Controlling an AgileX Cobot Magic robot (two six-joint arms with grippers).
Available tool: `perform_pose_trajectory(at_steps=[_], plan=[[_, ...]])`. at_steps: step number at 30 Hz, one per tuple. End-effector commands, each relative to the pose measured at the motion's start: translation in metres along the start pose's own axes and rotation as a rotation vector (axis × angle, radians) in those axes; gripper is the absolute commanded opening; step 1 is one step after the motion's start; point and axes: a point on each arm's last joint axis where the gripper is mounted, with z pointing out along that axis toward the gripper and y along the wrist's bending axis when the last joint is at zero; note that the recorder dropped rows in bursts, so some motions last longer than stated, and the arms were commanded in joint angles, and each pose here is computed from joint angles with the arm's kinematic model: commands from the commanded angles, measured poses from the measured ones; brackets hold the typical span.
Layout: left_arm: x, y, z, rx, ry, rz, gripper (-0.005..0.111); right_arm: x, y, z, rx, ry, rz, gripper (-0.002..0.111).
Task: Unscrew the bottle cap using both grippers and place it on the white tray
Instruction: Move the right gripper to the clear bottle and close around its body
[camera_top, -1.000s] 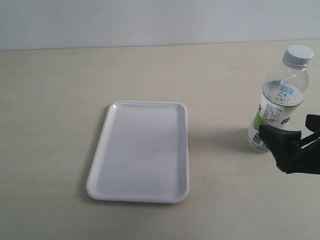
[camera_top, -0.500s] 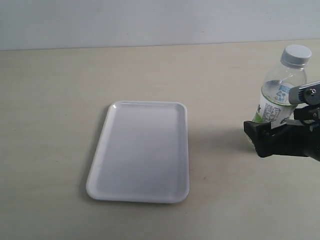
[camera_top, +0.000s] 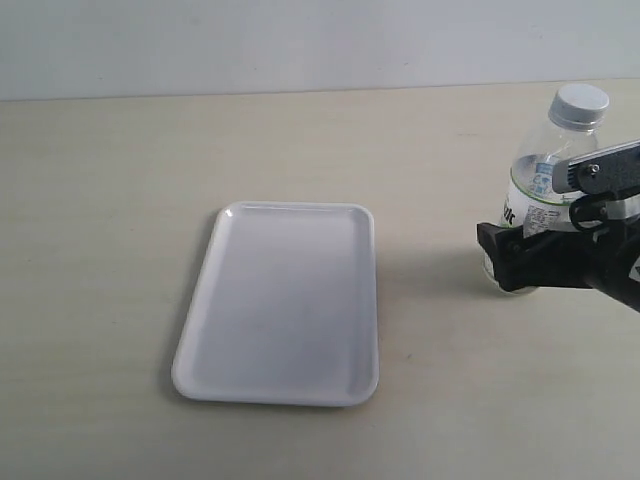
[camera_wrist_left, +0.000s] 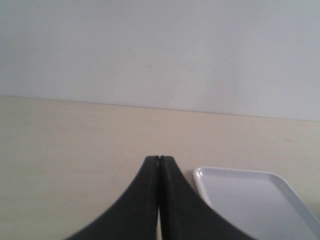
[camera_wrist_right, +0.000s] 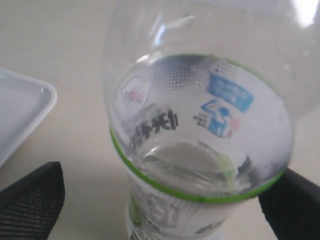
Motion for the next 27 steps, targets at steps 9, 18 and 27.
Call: perform_pose_trajectory(at_steps=[9, 18, 27], plan=[[-0.0004, -0.0002, -0.0004, 0.005, -0.006, 0.003, 0.000, -0.0046, -0.0019, 0.0012, 0.023, -0.045, 0.016, 0.100], [-0.0004, -0.0002, -0.0004, 0.005, -0.006, 0.003, 0.000, -0.0060, -0.0016, 0.0011, 0.020, -0.061, 0.000, 0.100], [-0.0004, -0.0002, -0.0004, 0.005, -0.006, 0.003, 0.000, -0.0063, -0.0050, 0.0010, 0.057, -0.064, 0.014, 0.100]])
